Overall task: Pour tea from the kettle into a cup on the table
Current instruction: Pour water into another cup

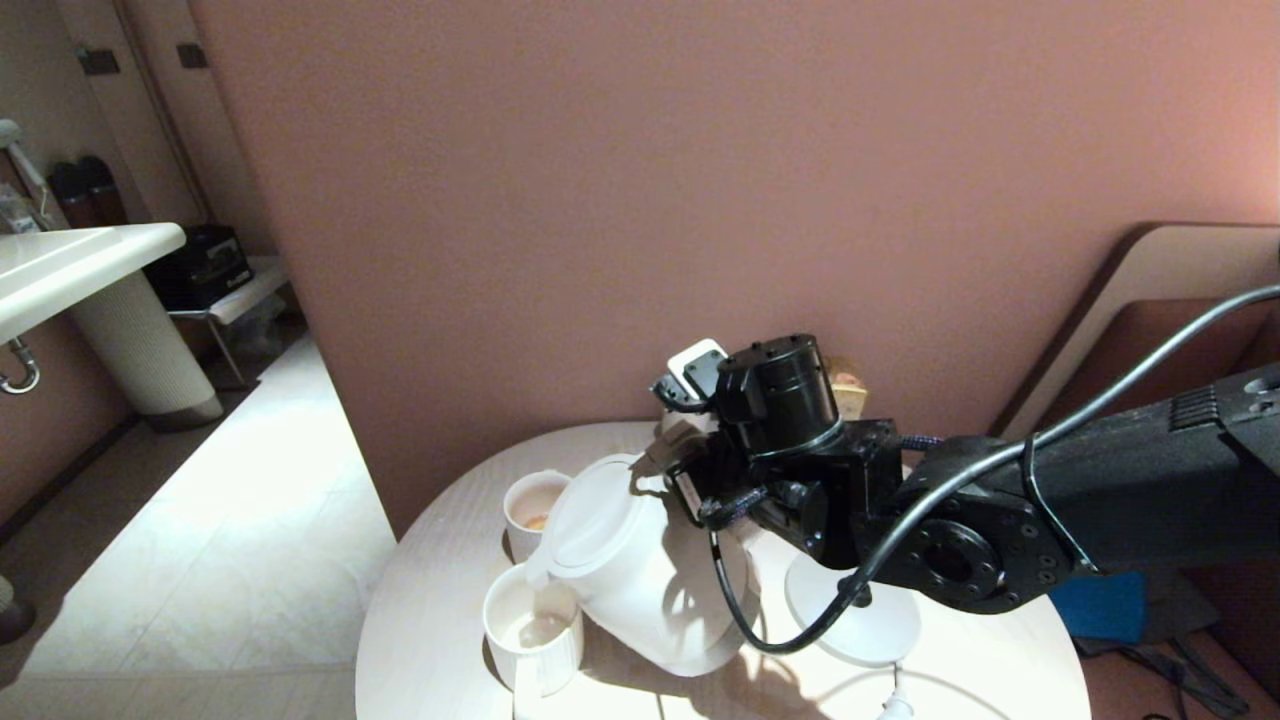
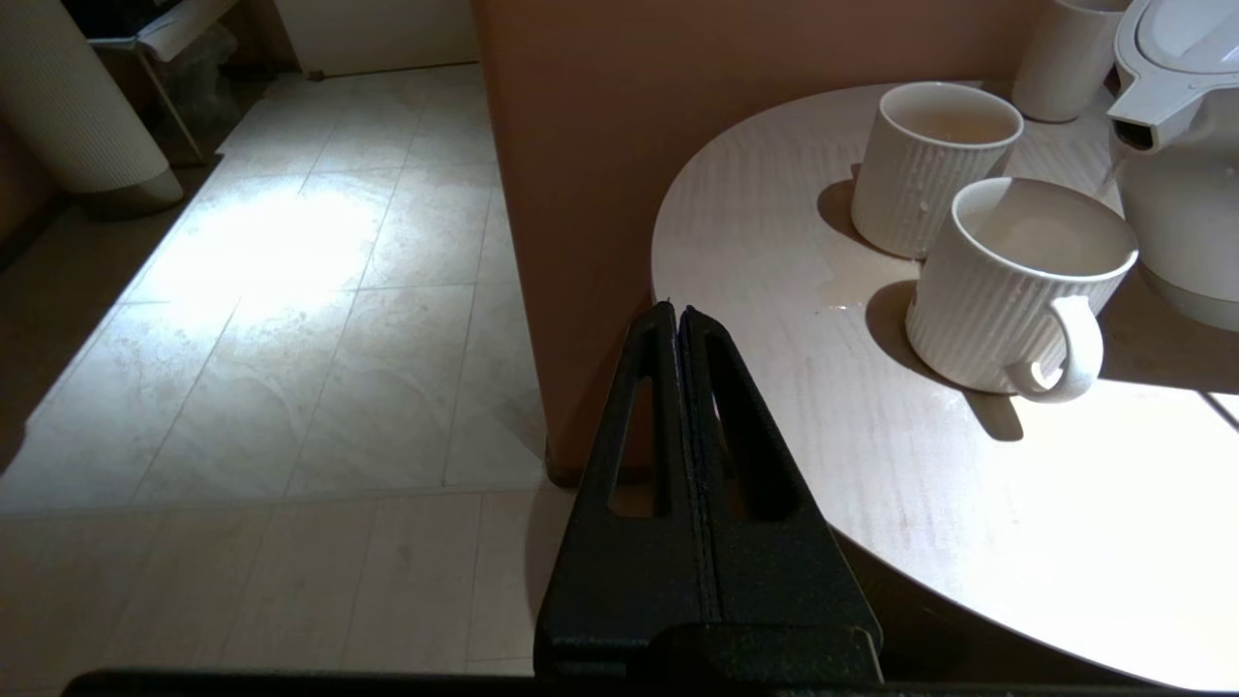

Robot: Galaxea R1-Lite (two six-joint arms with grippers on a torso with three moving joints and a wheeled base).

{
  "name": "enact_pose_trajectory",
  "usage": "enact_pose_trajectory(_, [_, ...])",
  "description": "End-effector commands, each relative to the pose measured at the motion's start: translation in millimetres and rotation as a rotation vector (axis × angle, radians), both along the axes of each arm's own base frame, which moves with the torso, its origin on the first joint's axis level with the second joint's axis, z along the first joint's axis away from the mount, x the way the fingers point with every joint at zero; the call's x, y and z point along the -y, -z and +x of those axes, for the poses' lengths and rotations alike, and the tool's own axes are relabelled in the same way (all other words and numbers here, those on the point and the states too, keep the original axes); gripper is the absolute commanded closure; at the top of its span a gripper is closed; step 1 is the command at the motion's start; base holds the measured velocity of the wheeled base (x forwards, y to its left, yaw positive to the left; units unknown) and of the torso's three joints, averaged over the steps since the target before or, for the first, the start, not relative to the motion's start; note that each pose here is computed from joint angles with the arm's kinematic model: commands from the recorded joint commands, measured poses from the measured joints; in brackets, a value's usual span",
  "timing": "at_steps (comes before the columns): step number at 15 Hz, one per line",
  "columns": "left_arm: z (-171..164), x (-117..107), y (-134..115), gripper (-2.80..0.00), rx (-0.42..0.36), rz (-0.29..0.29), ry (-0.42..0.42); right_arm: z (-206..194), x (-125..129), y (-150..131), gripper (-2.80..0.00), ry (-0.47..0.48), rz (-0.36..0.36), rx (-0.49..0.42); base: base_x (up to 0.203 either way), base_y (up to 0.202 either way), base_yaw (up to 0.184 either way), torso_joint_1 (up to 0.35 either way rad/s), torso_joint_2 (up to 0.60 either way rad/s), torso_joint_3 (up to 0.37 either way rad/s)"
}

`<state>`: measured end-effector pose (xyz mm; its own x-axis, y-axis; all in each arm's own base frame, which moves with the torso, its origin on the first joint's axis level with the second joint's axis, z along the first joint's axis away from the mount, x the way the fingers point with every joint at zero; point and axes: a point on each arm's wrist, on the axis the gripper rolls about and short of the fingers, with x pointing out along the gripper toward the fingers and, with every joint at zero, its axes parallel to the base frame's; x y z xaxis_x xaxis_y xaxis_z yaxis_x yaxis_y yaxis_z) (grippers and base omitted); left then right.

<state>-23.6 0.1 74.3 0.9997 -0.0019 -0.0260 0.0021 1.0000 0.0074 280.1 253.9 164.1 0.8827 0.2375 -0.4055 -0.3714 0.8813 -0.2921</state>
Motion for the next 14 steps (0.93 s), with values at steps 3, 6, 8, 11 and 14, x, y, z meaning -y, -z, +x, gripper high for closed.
enact_pose_trajectory(3, [0.1, 0.0, 0.0, 0.00, -0.002, 0.000, 0.000, 2.7, -2.5, -1.9, 0.00, -0.006, -0.031, -0.002, 0.000, 0.000, 0.000, 0.000, 0.00, 0.000])
enact_pose_trajectory(6, [0.1, 0.0, 0.0, 0.00, -0.002, 0.000, 0.000, 2.7, -2.5, -1.6, 0.00, -0.014, -0.051, 0.002, 0.000, 0.000, 0.000, 0.000, 0.00, 0.000])
enact_pose_trajectory(8, [0.1, 0.0, 0.0, 0.00, -0.002, 0.000, 0.000, 3.6, -1.9, -1.6, 0.00, -0.022, -0.075, 0.009, 0.000, 0.000, 0.000, 0.000, 0.00, 0.000])
enact_pose_trajectory(11, [0.1, 0.0, 0.0, 0.00, -0.002, -0.001, 0.000, 6.0, -1.3, 1.3, 0.00, -0.023, -0.092, 0.007, 0.000, 0.000, 0.000, 0.000, 0.00, 0.000])
enact_pose_trajectory(14, [0.1, 0.0, 0.0, 0.00, -0.002, 0.000, 0.000, 8.4, 1.1, 2.0, 0.00, -0.027, -0.122, 0.011, 0.000, 0.000, 0.000, 0.000, 0.00, 0.000])
